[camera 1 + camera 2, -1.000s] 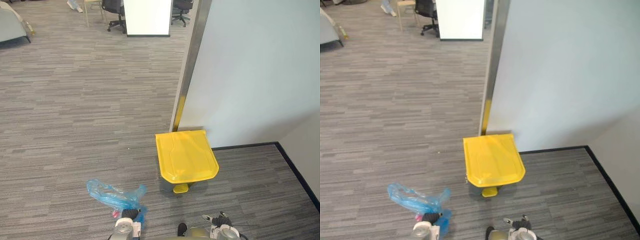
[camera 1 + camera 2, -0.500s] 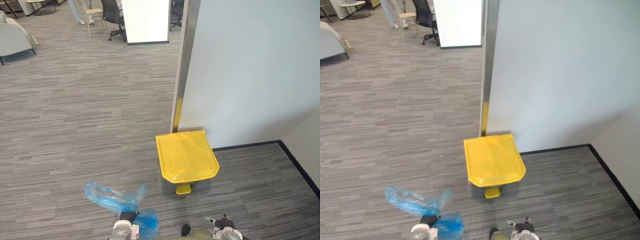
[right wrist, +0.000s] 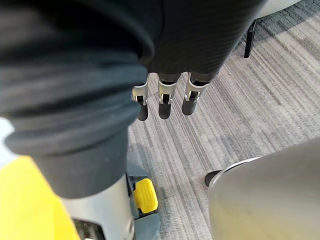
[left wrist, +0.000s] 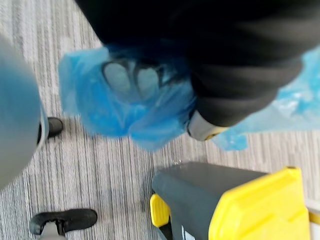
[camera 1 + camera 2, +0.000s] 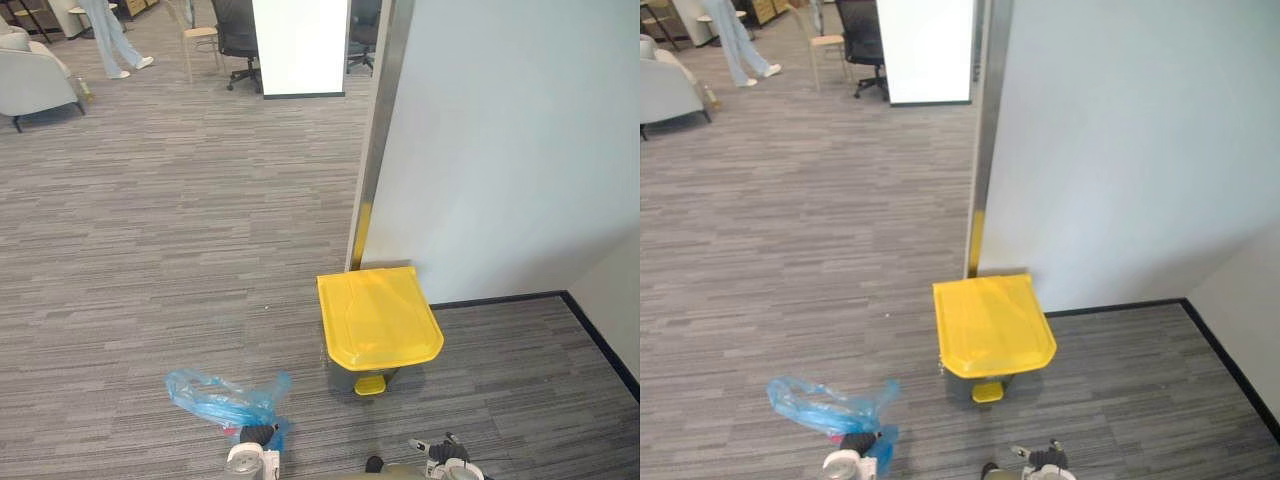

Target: Gather rubbish on tea table into small bin, then transfer packed bag to large trash can.

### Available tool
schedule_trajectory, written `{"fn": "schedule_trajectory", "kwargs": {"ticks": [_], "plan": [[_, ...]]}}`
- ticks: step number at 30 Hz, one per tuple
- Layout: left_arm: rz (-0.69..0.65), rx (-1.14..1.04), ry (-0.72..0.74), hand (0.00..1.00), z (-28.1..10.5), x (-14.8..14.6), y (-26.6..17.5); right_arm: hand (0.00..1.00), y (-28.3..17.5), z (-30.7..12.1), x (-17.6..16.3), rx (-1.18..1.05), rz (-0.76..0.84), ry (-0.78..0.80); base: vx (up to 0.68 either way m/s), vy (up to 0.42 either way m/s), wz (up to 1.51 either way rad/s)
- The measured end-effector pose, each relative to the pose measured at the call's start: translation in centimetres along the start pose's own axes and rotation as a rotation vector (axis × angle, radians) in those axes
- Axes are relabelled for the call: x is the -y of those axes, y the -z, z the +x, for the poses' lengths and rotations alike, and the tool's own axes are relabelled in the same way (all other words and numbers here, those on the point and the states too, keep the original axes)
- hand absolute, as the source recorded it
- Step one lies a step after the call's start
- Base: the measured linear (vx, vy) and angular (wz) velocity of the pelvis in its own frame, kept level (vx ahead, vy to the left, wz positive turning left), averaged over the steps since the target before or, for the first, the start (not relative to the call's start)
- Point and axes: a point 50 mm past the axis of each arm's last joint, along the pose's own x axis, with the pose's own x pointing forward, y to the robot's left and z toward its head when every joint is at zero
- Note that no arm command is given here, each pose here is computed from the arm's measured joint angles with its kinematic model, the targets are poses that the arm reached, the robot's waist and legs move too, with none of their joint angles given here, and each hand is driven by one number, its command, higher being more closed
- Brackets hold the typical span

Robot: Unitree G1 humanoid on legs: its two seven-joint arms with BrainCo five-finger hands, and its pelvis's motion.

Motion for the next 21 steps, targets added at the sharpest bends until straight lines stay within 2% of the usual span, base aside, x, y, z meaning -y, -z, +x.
{"fn": "schedule_trajectory", "kwargs": {"ticks": [11, 17, 21], "plan": [[-0.006, -0.026, -0.022, 1.00, 0.3, -1.0, 0.2, 0.00, -0.6, 0.4, -0.1, -0.013, -0.008, -0.004, 0.05, 0.015, -0.25], [0.005, 0.035, -0.031, 1.00, 0.8, -1.6, -1.6, 0.00, -2.7, 0.3, -1.1, 0.067, 0.020, -0.027, -0.10, 0.008, -0.38], [0.043, 0.022, -0.039, 1.00, 0.8, -2.3, -1.2, 0.00, -3.4, 0.2, -1.5, 0.094, 0.027, -0.037, -0.04, -0.041, -0.11]]}}
